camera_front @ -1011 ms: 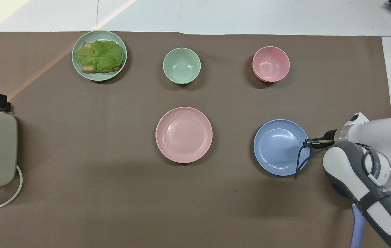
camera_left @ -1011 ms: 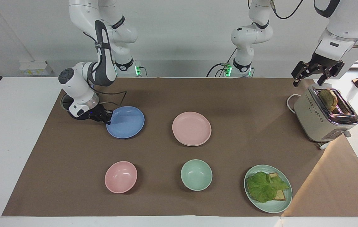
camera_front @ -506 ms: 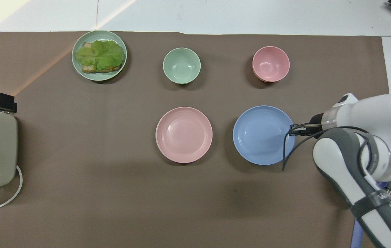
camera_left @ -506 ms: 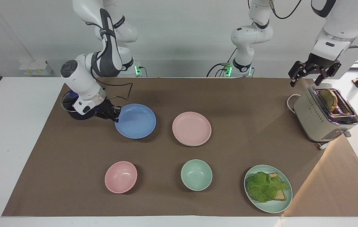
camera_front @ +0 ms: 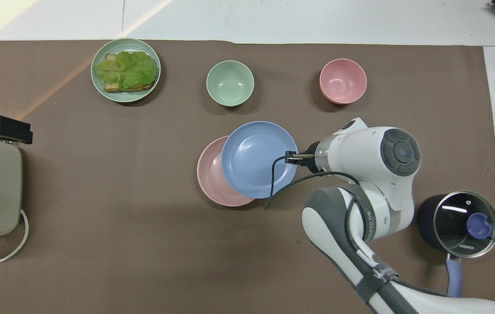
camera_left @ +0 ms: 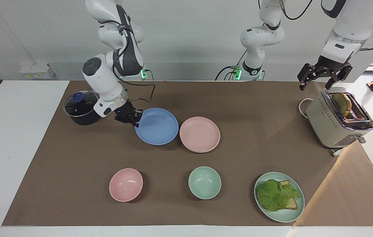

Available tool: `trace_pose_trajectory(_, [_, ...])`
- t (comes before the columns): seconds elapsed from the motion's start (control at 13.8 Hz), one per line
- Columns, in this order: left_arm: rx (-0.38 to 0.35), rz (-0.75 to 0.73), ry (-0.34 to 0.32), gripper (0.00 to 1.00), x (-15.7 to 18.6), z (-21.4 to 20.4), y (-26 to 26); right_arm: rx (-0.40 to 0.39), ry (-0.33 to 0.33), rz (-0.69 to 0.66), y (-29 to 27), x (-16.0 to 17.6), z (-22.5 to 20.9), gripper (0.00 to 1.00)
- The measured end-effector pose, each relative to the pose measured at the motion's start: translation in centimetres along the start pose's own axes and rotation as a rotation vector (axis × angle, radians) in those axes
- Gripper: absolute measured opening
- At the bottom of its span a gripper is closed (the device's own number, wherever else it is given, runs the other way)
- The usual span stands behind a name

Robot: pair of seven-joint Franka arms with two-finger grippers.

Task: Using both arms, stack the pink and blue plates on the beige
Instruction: 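Carry the blue plate with the right gripper onto the pink plate, then release the blue plate and withdraw the right gripper toward the kettle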

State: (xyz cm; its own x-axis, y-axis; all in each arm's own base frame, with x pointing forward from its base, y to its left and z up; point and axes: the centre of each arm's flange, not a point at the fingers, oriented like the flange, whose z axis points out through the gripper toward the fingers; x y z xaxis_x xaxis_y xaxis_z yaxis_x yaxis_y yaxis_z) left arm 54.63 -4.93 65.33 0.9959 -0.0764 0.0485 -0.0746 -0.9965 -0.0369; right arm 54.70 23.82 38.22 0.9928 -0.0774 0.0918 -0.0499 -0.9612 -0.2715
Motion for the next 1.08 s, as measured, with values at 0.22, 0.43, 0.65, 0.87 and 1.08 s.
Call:
trace_pose_trajectory(0.22, [-0.001, -0.013, 0.000, 1.00, 0.0, 0.0, -0.8, 0.003, -0.027, -0.015, -2.9, -1.0, 1.9, 0.05])
trace_pose_trajectory(0.43, [0.000, -0.026, 0.000, 1.00, 0.0, 0.0, -1.5, -0.005, -0.048, -0.021, -3.1, -1.5, 3.3, 0.05])
trace_pose_trajectory(0.65, [0.000, -0.027, 0.000, 1.00, 0.0, 0.0, -1.5, -0.009, -0.051, -0.014, -2.7, -1.3, 4.9, 0.05])
trace_pose_trajectory(0.87, [0.000, -0.043, -0.001, 1.00, -0.1, 0.0, -2.4, -0.010, -0.054, -0.014, -2.7, -1.4, 5.1, 0.22])
trace_pose_trajectory(1.08, [0.001, -0.059, -0.001, 1.00, -0.1, 0.1, -3.3, -0.009, -0.053, -0.016, -2.8, -1.4, 5.1, 0.57])
